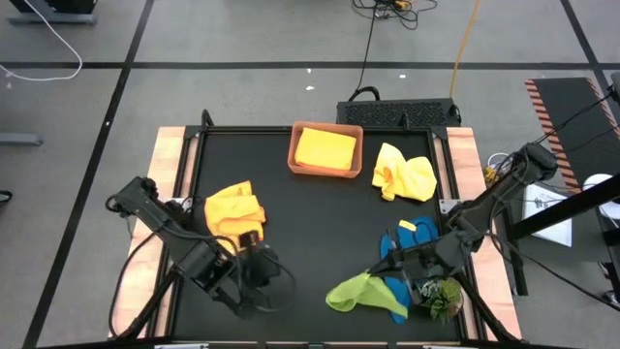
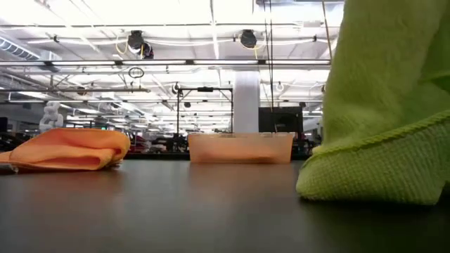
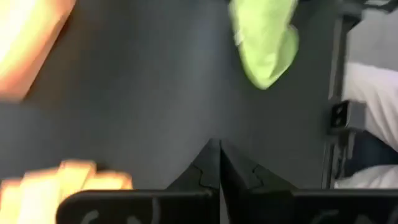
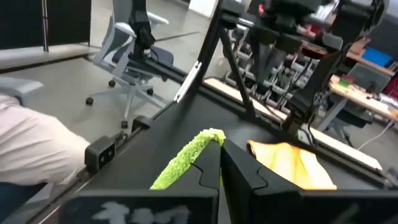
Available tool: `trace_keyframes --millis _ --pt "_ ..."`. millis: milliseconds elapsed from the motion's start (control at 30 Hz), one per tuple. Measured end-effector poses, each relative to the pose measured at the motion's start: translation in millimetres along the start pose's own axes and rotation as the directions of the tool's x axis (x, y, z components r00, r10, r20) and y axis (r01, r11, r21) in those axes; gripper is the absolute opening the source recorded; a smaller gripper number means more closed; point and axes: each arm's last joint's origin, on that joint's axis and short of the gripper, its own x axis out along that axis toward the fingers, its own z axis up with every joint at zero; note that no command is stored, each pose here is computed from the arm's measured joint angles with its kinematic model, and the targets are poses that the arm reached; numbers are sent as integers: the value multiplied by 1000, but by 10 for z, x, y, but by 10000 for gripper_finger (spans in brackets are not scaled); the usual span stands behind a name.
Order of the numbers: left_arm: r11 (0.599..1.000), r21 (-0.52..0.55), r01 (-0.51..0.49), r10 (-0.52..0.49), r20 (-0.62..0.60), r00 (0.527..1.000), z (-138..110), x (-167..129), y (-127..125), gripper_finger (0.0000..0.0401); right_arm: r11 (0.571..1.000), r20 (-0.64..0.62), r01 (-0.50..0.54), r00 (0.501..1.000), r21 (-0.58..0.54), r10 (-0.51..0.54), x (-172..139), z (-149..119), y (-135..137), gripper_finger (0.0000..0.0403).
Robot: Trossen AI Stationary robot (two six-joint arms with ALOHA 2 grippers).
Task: Fold microfiber towels
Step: Fold the light green microfiber towel
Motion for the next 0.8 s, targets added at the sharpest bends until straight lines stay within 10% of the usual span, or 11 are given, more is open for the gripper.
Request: trace_keyframes --millis 333,800 --pt "974 191 126 -161 182 970 97 1022 174 76 996 -51 -21 998 83 26 -7 -50 27 0" --pt "944 85 318 -323 421 848 -165 2047 1133 147 915 -414 5 893 402 177 -81 -666 194 0"
